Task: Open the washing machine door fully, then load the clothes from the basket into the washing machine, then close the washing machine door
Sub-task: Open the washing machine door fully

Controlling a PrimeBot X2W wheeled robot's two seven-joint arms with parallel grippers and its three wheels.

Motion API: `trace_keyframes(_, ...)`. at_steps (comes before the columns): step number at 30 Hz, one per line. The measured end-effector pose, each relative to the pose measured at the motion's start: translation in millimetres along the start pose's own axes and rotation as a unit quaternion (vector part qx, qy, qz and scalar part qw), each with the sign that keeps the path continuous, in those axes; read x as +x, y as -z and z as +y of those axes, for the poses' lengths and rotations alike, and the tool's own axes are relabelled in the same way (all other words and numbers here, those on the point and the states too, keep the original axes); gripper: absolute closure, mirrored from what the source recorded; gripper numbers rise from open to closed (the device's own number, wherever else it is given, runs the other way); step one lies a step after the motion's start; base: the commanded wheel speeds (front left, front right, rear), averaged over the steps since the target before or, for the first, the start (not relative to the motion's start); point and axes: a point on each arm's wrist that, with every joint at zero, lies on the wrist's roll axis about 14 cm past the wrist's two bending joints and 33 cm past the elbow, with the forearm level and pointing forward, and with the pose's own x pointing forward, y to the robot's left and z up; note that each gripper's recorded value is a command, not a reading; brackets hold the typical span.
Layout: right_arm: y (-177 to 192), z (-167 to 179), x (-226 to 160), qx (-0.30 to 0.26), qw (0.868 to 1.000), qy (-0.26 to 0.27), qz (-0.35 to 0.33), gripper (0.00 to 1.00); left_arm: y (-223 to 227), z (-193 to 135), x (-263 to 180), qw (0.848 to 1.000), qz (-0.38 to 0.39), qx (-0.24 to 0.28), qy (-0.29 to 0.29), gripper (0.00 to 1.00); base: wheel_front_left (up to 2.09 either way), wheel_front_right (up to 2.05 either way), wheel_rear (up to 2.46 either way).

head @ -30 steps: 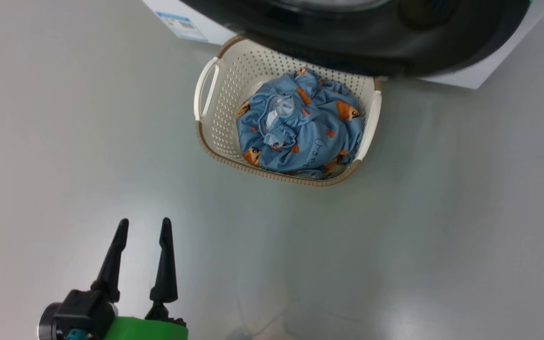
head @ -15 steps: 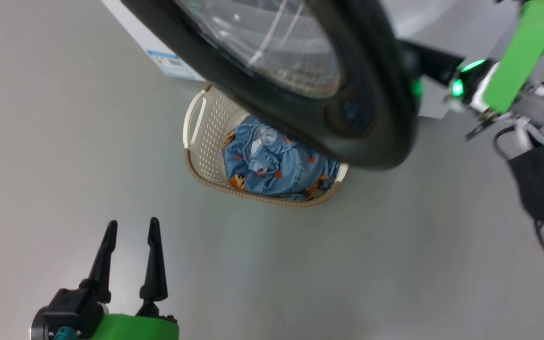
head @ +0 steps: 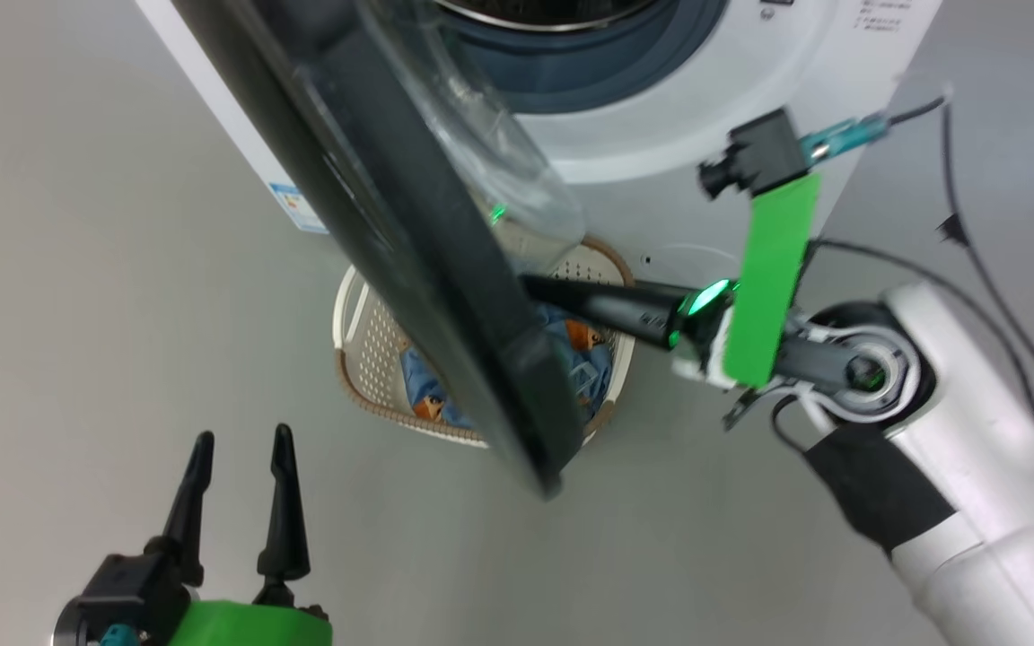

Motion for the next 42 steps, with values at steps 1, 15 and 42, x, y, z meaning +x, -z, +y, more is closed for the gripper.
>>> trace_keyframes(1, 5, 4, 2, 0.0, 1.0, -0.002, 0.002, 1.0, -2, 0, -1, 1.0, -0.002, -0.002, 0.001, 0.0, 0.0, 0.0, 0.0)
trace_keyframes(15, 50, 33, 35, 0.01, 1.0, -0.018, 0.019, 1.0, -12, 5, -20, 1.0, -0.016, -0.012, 0.003, 0.0, 0.0, 0.0, 0.0)
trace_keyframes(42, 84, 52, 43, -0.019, 1.0, 0.011, -0.015, 0.89, -20, 13, -39, 0.999, -0.033, -0.023, 0.01, 0.0, 0.0, 0.0, 0.0)
